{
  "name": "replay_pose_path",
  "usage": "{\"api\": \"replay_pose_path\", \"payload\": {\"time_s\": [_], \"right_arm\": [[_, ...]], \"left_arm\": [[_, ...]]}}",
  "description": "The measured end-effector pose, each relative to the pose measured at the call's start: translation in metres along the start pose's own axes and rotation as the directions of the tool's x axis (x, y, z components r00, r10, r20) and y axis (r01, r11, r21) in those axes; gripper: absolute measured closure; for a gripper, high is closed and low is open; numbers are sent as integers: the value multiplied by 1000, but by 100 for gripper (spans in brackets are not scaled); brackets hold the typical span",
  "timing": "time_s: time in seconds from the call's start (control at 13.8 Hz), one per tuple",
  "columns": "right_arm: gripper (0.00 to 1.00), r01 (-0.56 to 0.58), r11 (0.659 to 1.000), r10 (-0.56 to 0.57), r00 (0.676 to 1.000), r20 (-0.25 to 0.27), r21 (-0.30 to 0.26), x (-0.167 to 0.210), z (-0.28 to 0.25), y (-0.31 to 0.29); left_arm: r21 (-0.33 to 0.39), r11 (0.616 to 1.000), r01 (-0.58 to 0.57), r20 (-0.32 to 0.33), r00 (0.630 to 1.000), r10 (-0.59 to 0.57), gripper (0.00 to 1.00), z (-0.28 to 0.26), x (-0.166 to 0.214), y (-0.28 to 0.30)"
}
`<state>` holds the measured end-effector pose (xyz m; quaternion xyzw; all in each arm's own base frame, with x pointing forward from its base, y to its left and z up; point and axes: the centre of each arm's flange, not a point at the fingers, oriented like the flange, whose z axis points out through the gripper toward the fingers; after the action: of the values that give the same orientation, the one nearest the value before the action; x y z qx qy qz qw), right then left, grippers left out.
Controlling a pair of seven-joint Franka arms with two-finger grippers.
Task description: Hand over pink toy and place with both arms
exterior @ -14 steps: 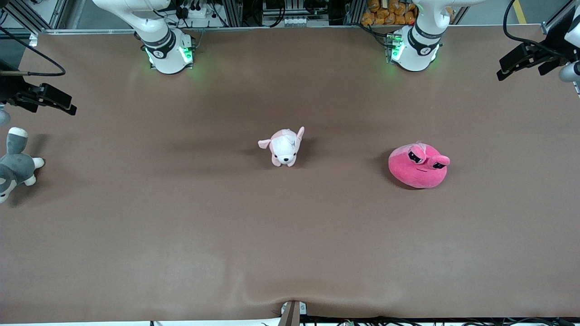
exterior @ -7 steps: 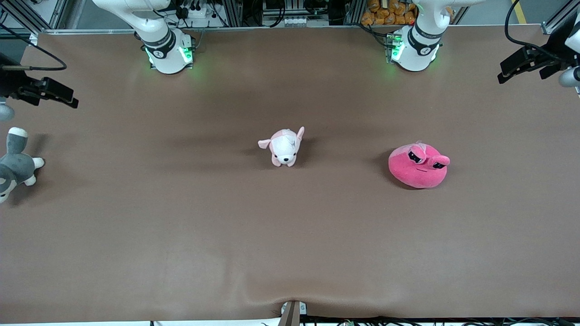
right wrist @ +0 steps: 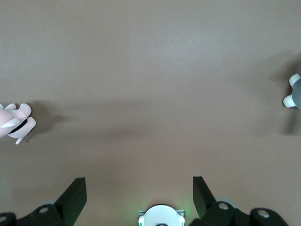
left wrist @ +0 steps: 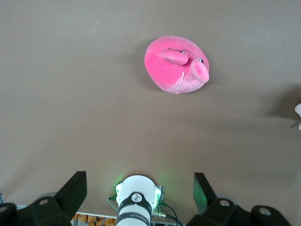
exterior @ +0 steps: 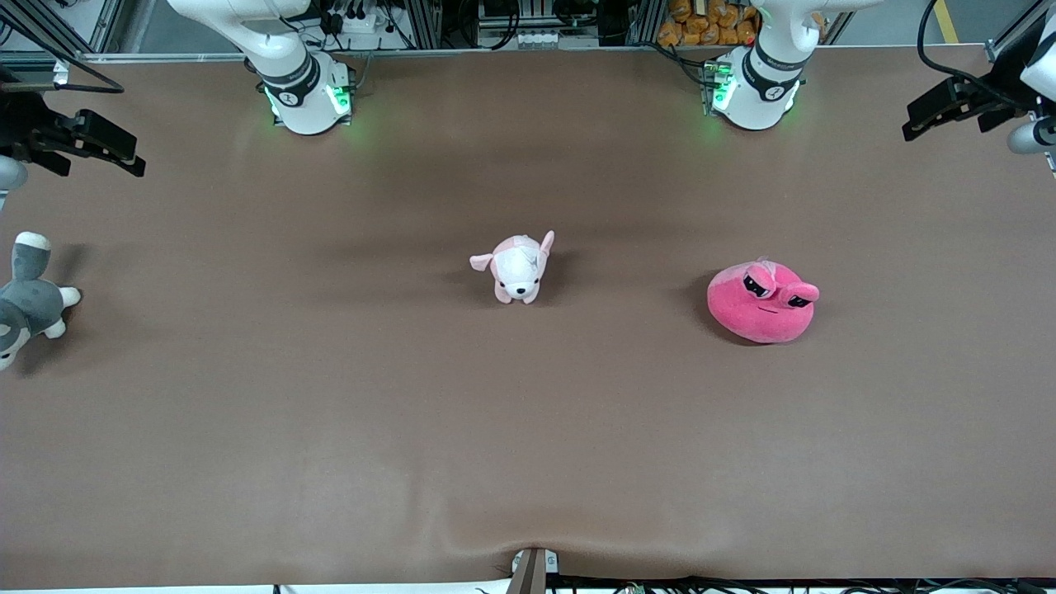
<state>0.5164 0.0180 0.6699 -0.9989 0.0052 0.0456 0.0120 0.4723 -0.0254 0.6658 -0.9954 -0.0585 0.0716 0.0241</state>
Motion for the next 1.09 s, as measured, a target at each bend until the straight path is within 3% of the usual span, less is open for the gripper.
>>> {"api": "replay_pose_path", "payload": {"time_s": [0.51,1.09], "right_arm": [[0,135,991,-135,989,-56,2,4,-4,-33],[0,105,995,-104,992,-75,3,10,-4,-17]], "left_arm": [[9,1000,5,36,999,-6,0,15,0,5],[10,1000,3,17,1000,-3,0,60,2,7]]}}
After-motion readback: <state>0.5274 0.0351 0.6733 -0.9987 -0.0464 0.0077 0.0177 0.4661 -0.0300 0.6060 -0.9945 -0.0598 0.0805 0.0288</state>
